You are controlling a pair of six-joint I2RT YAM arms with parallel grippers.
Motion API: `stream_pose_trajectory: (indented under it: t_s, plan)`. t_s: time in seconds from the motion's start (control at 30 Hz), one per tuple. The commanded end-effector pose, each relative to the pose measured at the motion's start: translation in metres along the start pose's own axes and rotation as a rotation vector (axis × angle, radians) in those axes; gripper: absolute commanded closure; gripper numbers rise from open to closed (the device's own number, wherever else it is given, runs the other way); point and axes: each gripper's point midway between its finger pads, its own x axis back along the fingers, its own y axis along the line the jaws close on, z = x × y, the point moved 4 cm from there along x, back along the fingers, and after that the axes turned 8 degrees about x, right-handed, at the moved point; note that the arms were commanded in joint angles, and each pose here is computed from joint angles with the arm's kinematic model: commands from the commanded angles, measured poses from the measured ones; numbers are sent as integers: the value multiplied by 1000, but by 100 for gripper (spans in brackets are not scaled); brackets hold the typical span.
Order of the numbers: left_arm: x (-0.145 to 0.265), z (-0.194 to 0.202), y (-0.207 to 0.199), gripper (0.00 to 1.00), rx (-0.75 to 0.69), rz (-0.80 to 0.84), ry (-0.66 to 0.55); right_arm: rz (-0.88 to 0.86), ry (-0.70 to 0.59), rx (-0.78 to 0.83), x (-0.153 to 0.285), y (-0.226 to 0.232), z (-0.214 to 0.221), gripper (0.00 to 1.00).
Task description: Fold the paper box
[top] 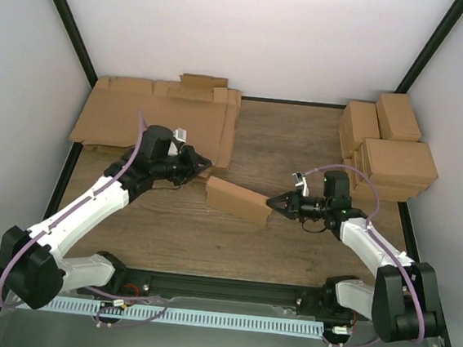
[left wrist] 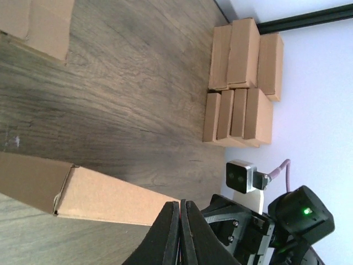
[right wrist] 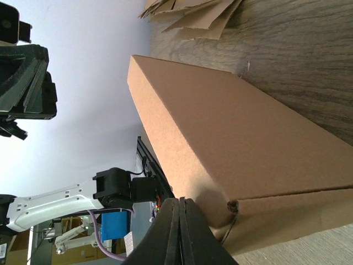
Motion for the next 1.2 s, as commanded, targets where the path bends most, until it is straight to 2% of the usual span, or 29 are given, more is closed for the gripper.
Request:
stream_pose_trajectory:
  t_s: [0.0,0.2,0.53,0.77,0.9,1.07,1.17]
  plan:
    - [4,-4,0,96,-75,111,9,60,-11,-8,4,-5,-3,99]
    - [-7,-4,22,96,-7,191,83,66,-9,-4,3,-8,-3,99]
    - [-33,-1,45,96,-23,142,161,39,-19,36,7,11,-15,99]
    - [-50,6,88,96,34,55,188,-5,-46,111,16,46,-34,99]
    - [-51,10,96,96,48,35,201,11,-31,73,10,25,-23,99]
    - [-42,6,72,96,15,64,187,44,9,-17,-3,-19,4,99]
    - [-38,8,63,96,1,73,187,36,21,-25,-4,-20,4,99]
